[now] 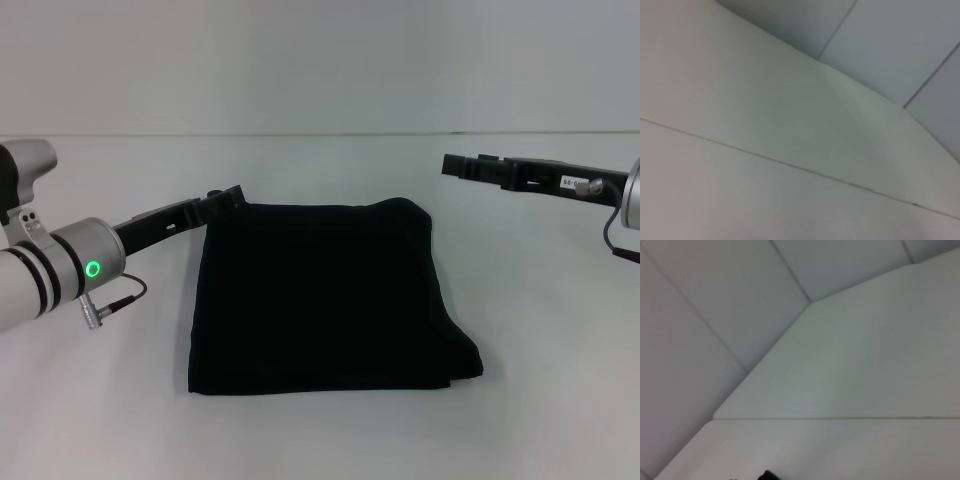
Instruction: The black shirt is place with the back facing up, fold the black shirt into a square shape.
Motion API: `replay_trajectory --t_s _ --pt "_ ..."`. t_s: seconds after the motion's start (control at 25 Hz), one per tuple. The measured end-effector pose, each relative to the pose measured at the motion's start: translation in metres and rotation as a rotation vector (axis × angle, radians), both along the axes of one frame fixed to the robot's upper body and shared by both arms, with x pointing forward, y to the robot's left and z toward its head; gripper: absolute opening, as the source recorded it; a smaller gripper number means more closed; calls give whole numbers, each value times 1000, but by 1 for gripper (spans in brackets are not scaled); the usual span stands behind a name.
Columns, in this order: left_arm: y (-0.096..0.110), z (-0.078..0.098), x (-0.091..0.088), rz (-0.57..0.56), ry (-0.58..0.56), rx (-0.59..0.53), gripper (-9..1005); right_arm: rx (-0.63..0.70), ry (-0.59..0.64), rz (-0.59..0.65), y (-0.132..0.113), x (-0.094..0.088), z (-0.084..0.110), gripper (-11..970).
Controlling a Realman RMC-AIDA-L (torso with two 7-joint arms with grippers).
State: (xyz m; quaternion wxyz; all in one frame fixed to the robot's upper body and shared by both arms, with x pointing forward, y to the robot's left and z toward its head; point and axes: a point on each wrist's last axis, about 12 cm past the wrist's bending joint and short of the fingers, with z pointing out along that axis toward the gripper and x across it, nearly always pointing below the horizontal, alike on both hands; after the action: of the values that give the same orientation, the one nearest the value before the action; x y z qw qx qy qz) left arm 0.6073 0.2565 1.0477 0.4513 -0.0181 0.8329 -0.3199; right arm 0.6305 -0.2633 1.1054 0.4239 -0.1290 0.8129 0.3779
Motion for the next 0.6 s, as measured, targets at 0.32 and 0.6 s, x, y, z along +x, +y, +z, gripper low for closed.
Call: replay_trajectory --t_s 0.32,0.6 --pt "-3 -3 6 43 30 19 959 -8 -83 114 4 -10 3 788" --pt "-10 -2 9 26 31 36 959 -18 -99 116 6 -6 7 900"
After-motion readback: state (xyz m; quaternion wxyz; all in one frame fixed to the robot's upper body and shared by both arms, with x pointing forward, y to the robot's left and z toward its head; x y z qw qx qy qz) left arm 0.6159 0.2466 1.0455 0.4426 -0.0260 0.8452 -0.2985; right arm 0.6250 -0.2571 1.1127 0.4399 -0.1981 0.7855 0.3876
